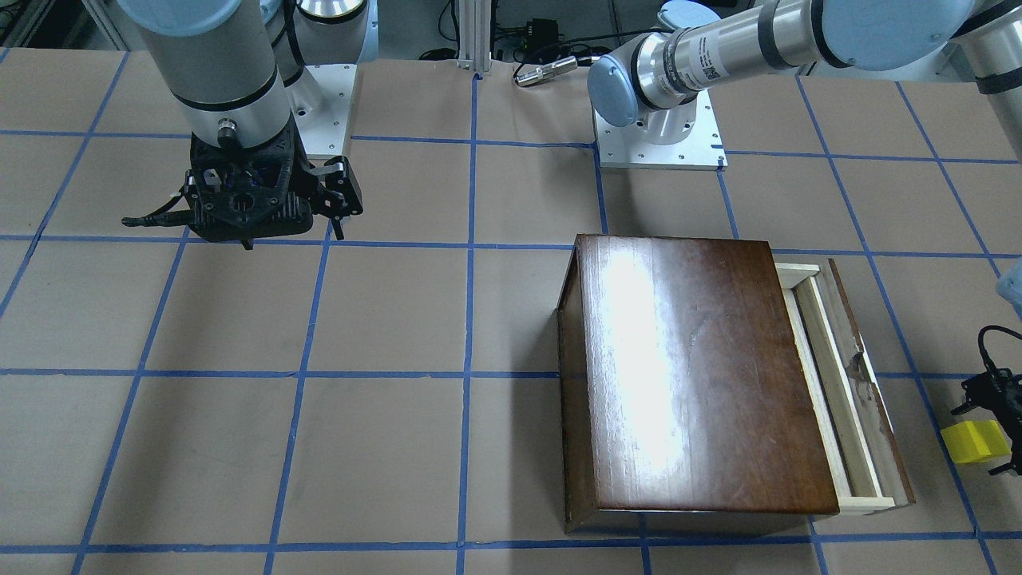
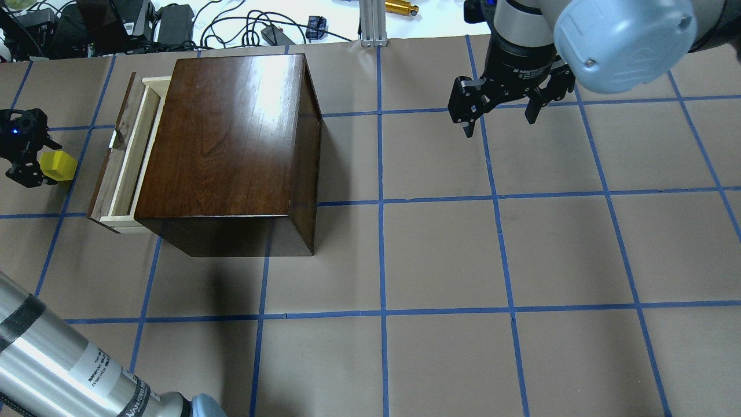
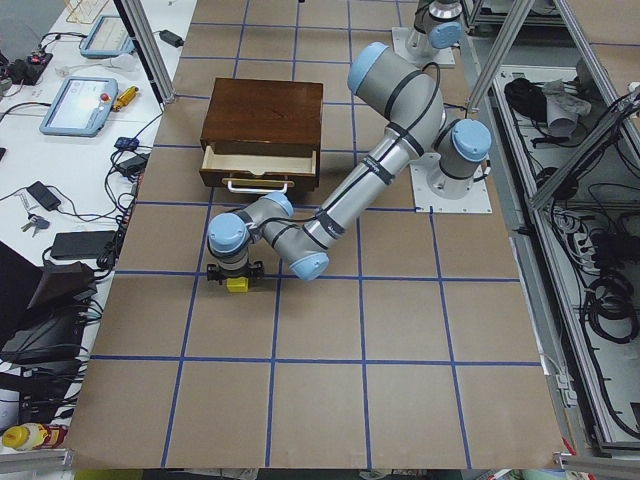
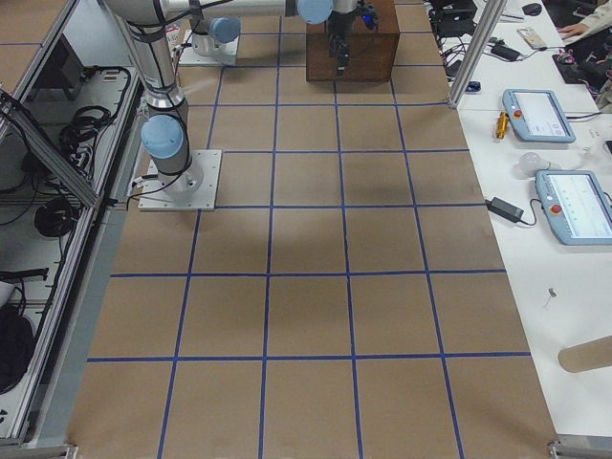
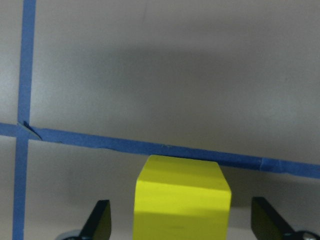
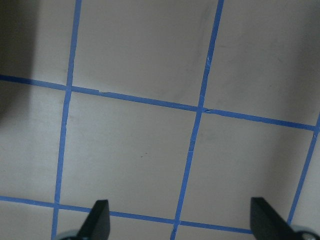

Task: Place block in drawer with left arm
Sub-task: 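Hold the yellow cube in the left gripper and lift it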

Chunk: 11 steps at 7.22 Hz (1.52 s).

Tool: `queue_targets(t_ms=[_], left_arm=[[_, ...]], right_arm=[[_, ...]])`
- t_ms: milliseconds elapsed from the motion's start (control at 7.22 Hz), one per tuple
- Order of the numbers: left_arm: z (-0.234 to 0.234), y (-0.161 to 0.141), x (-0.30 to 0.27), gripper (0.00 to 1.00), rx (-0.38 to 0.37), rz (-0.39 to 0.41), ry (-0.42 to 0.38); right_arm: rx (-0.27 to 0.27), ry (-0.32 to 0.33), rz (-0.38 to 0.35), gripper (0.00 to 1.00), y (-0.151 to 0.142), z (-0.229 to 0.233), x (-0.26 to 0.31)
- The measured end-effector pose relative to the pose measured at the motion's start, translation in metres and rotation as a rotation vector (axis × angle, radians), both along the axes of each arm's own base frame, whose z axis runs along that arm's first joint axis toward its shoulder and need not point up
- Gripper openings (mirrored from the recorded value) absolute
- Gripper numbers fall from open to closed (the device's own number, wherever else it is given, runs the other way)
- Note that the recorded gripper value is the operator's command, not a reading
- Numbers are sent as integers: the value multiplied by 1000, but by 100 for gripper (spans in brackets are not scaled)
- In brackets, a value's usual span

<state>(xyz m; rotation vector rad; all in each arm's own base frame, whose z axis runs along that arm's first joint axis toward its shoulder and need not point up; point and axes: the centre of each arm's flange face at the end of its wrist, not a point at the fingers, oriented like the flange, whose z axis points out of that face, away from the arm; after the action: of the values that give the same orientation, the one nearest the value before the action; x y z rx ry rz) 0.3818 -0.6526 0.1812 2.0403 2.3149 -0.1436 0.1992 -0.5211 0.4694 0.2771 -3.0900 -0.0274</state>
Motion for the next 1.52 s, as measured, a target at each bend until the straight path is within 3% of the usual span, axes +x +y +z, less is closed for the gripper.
queue_targets(t_ms=[554,693,831,970,1108,1247,1524], left_arm=[[-14,-1,0,100,6,3,7],[-13,-1,-1,94,6,3,7],[-13,-1,-1,67,7,4,7],[-12,0,-1,27,6,3,7],[-10,0,-1,10,4,1,5],[-8,-1,-1,4,1,1,4],[-7,-1,-1,2,-1,2,2]], right_arm=[[0,0,0,100,0,0,0],[0,0,0,100,0,0,0],[0,0,0,100,0,0,0],[0,0,0,100,0,0,0],[0,0,0,100,0,0,0],[0,0,1,100,0,0,0],[0,0,0,100,0,0,0]])
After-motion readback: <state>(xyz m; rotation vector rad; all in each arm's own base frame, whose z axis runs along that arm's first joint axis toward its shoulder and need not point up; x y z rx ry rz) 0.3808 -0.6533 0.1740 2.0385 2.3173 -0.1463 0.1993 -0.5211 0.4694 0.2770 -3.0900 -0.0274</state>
